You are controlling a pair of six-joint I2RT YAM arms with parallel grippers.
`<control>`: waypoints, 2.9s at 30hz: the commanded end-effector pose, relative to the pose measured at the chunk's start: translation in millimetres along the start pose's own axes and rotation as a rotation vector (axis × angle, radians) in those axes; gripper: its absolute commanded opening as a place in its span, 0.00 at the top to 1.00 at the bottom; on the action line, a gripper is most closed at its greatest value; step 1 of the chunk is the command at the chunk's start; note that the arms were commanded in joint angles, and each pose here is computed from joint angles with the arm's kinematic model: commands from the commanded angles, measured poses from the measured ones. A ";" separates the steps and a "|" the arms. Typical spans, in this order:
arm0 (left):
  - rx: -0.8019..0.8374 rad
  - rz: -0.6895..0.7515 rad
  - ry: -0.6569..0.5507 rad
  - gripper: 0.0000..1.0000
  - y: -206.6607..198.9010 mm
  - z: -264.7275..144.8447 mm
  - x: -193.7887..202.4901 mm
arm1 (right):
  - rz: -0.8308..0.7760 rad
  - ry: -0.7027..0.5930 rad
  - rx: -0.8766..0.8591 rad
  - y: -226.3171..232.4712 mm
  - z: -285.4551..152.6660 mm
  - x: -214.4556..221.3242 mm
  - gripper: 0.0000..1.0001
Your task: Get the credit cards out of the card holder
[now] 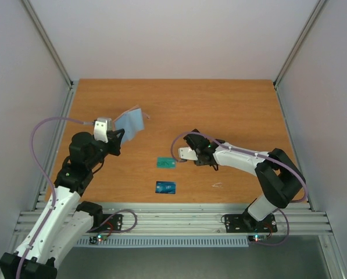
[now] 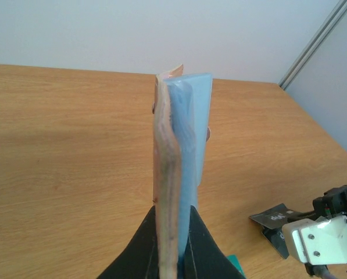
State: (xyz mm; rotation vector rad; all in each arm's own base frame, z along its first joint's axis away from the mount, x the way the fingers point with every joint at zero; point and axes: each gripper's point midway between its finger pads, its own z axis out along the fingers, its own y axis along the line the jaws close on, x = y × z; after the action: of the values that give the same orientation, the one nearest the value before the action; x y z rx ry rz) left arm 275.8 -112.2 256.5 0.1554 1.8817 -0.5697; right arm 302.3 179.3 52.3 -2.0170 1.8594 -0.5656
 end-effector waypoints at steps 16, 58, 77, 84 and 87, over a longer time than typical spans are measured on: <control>0.007 0.028 -0.038 1.00 -1.2 2.7 -9.2 | -0.086 -0.042 0.056 13.2 -6.4 0.3 0.99; 0.606 0.125 -0.195 0.87 -106.9 -44.9 -44.9 | 0.655 -1.215 -0.779 -110.3 -308.7 -157.6 0.99; -0.382 -0.320 -0.027 0.14 81.9 -4.5 49.6 | 1.425 -0.487 -0.995 -154.0 -71.6 -138.9 0.99; -0.447 -0.326 -0.023 0.12 97.8 -8.2 64.5 | 1.528 -0.356 -1.072 -146.1 -2.7 -149.1 0.85; -0.456 -0.330 -0.030 0.12 99.9 -10.3 63.7 | 1.592 -0.283 -1.014 -143.5 20.1 -128.5 0.66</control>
State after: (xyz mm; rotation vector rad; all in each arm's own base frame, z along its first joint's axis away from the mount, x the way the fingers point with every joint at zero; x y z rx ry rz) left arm 277.2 -40.3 159.6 -0.4239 2.0334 -0.3657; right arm 415.5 337.1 104.2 -0.3271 2.8616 1.2359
